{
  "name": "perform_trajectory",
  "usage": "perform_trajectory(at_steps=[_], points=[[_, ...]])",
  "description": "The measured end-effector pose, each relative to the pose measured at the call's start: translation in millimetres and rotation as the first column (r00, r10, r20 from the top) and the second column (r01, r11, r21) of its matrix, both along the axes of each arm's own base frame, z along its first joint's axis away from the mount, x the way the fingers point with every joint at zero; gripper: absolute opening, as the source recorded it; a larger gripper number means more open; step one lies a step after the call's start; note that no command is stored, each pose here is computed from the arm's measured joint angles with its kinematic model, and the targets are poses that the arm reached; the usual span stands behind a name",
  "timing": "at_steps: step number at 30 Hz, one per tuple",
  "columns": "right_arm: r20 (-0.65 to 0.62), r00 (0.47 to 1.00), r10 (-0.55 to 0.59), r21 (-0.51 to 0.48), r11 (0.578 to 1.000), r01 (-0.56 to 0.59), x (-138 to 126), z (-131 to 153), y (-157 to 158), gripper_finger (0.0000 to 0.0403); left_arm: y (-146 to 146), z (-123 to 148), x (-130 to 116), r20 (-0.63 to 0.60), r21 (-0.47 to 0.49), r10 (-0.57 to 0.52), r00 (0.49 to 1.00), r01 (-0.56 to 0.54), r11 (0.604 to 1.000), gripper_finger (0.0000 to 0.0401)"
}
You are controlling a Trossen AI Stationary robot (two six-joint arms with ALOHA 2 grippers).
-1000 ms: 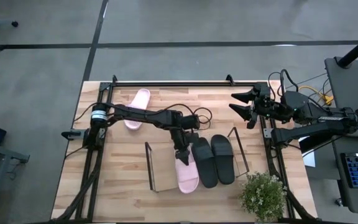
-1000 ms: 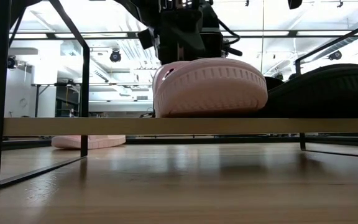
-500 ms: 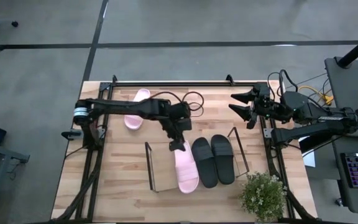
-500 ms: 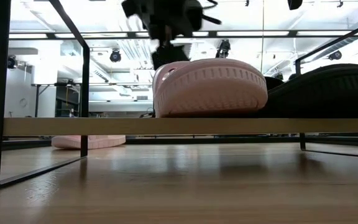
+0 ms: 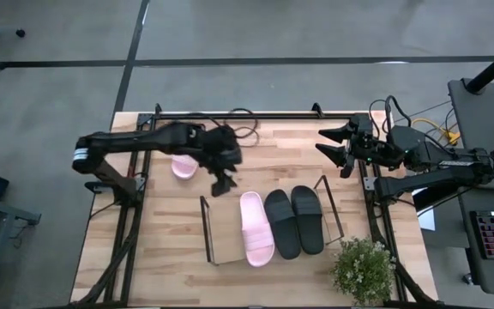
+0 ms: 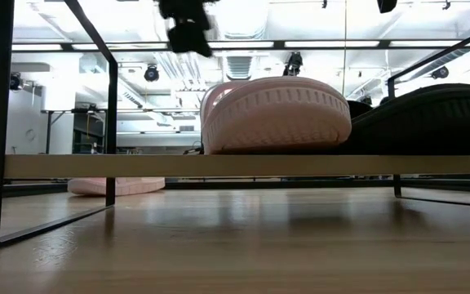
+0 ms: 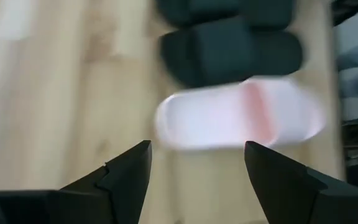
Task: Pick and place slides into the shelf
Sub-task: Put the pink slide on the shelf
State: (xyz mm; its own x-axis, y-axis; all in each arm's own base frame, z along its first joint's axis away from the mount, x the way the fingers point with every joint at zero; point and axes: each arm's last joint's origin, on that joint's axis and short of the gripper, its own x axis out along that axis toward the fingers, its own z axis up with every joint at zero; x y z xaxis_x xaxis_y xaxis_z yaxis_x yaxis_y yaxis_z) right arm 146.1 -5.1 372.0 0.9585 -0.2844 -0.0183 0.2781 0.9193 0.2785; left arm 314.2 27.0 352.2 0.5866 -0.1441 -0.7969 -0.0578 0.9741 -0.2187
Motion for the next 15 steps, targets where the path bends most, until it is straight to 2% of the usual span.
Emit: perform_trajectory(at_steps=[3, 7, 12, 15], points=[[0.001, 1.000, 0.000, 0.003, 1.000, 0.000, 0, 0, 0, 0.0249, 8, 8, -26, -0.088, 0.081, 0.034, 0.996, -0.026, 0.996, 0.0242], [0.007, 1.000, -0.001, 0.044, 0.999, 0.001, 0, -1, 0, 0.0249, 23, 9, -53, -0.225, 0.119, 0.100, 0.969, -0.074, 0.990, 0.0242], [-0.010, 1.000, -0.002, 0.050, 0.999, 0.003, 1, -2, 0, 0.0249, 45, 4, -68, -0.289, 0.168, 0.206, 0.935, -0.162, 0.972, 0.0242], [-0.015, 1.000, -0.001, 0.050, 0.999, 0.002, 2, -3, 0, 0.0249, 59, 0, -72, -0.314, 0.251, 0.261, 0.913, -0.185, 0.950, 0.0242]])
